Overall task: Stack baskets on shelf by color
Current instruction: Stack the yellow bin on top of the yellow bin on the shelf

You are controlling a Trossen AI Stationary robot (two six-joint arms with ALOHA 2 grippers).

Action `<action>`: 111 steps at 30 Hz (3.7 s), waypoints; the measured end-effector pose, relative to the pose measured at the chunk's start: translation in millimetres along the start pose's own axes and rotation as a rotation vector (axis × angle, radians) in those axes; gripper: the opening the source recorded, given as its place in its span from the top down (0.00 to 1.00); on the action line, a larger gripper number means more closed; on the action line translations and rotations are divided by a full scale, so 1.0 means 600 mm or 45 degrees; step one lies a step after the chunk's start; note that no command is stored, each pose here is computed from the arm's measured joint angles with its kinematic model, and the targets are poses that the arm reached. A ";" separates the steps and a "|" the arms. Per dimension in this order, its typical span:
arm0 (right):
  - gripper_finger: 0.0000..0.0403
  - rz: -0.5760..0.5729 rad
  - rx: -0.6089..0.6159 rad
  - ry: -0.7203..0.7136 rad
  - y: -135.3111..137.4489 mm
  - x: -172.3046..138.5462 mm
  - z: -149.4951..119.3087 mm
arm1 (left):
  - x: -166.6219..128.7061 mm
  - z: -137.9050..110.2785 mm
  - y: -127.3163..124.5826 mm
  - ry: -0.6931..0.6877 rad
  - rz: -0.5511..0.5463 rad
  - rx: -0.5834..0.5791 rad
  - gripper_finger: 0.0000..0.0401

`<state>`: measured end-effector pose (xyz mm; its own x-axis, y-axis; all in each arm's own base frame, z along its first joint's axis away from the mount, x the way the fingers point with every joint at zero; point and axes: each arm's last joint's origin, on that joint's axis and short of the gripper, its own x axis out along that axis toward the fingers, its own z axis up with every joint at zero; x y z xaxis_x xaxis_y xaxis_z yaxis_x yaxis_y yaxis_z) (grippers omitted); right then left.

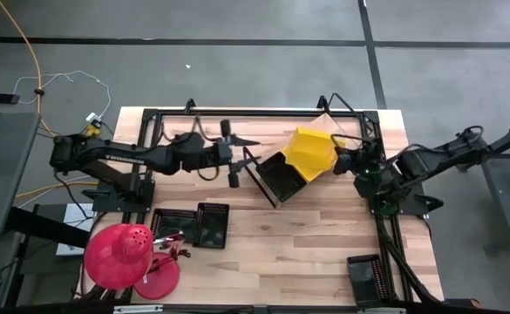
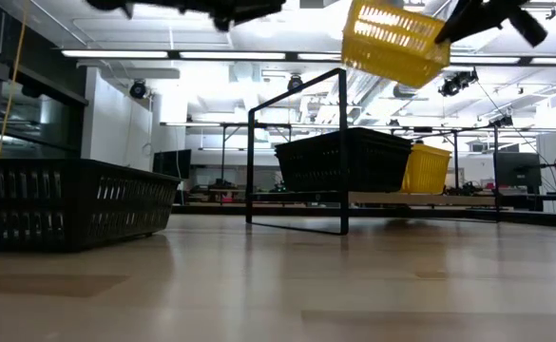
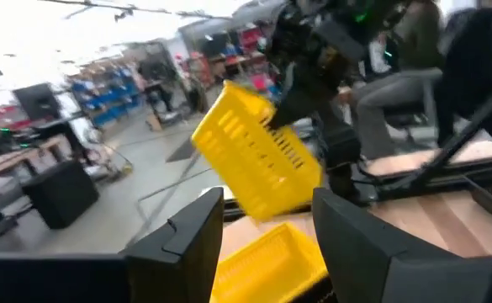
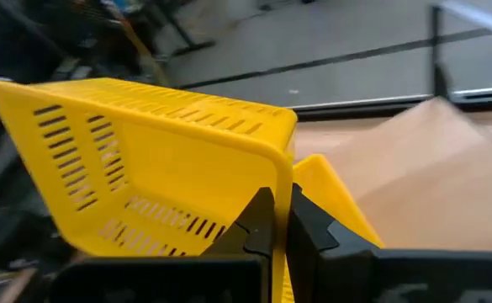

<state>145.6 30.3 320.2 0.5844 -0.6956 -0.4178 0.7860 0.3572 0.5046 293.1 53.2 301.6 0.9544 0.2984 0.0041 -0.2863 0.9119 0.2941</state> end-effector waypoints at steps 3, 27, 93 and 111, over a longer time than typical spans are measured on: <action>1.00 -0.173 -0.057 0.052 0.022 0.005 0.010 | -0.020 -0.020 -0.008 -0.054 0.007 -0.007 0.58; 1.00 -0.751 -0.134 -0.009 0.040 0.094 -0.070 | -0.033 -0.066 -0.024 0.108 -0.041 -0.042 0.58; 0.56 -0.622 -0.995 0.348 0.079 0.078 -0.077 | -0.033 -0.070 -0.022 0.148 0.021 -0.087 0.58; 0.56 0.016 -0.951 0.224 -0.043 0.033 -0.033 | -0.032 -0.070 -0.022 0.140 0.027 -0.183 0.58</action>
<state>140.5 19.8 283.9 0.5682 -0.6018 -0.5612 0.6702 0.7341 -0.1087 274.7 47.2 257.7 0.9353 0.3400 -0.0979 -0.3230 0.9335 0.1554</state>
